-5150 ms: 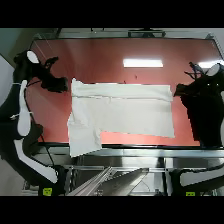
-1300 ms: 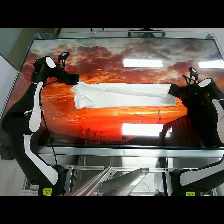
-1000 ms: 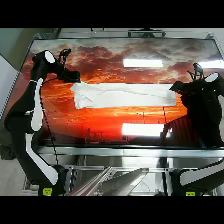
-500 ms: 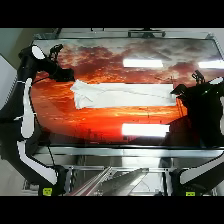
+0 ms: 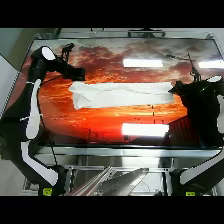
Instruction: Fold the shirts.
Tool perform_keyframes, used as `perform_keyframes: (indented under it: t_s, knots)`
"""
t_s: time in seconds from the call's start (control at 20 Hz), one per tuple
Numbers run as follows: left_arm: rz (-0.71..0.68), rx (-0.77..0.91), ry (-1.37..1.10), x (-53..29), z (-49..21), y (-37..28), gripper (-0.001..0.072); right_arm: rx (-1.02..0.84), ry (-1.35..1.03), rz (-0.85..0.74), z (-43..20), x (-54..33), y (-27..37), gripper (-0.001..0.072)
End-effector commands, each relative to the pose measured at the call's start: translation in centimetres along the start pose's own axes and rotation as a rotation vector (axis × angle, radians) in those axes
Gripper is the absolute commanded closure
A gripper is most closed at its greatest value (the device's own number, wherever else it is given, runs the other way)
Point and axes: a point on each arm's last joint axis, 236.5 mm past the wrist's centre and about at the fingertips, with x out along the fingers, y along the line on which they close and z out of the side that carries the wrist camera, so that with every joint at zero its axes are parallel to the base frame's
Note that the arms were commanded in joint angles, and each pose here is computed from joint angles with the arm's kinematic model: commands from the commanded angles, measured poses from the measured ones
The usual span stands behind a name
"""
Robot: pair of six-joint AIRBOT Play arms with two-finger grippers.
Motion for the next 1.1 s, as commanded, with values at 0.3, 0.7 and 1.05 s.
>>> perform_keyframes:
  t_s: [0.3, 0.7, 1.05]
  knots:
    - [-0.301, -0.029, 0.079, 16.6, -2.7, -12.9, 0.0679, -0.227, -0.173, 0.338, 2.0, -13.1, 20.0, 0.07]
    - [-0.496, 0.026, 0.055, 16.6, -2.2, -20.6, 0.068, -0.341, -0.1, 0.423, -2.4, -12.4, 28.8, 0.07]
    - [-0.666, 0.351, -0.339, -17.4, 2.3, -20.0, 0.0682, -0.357, -0.143, 0.449, -2.4, -4.5, 34.7, 0.07]
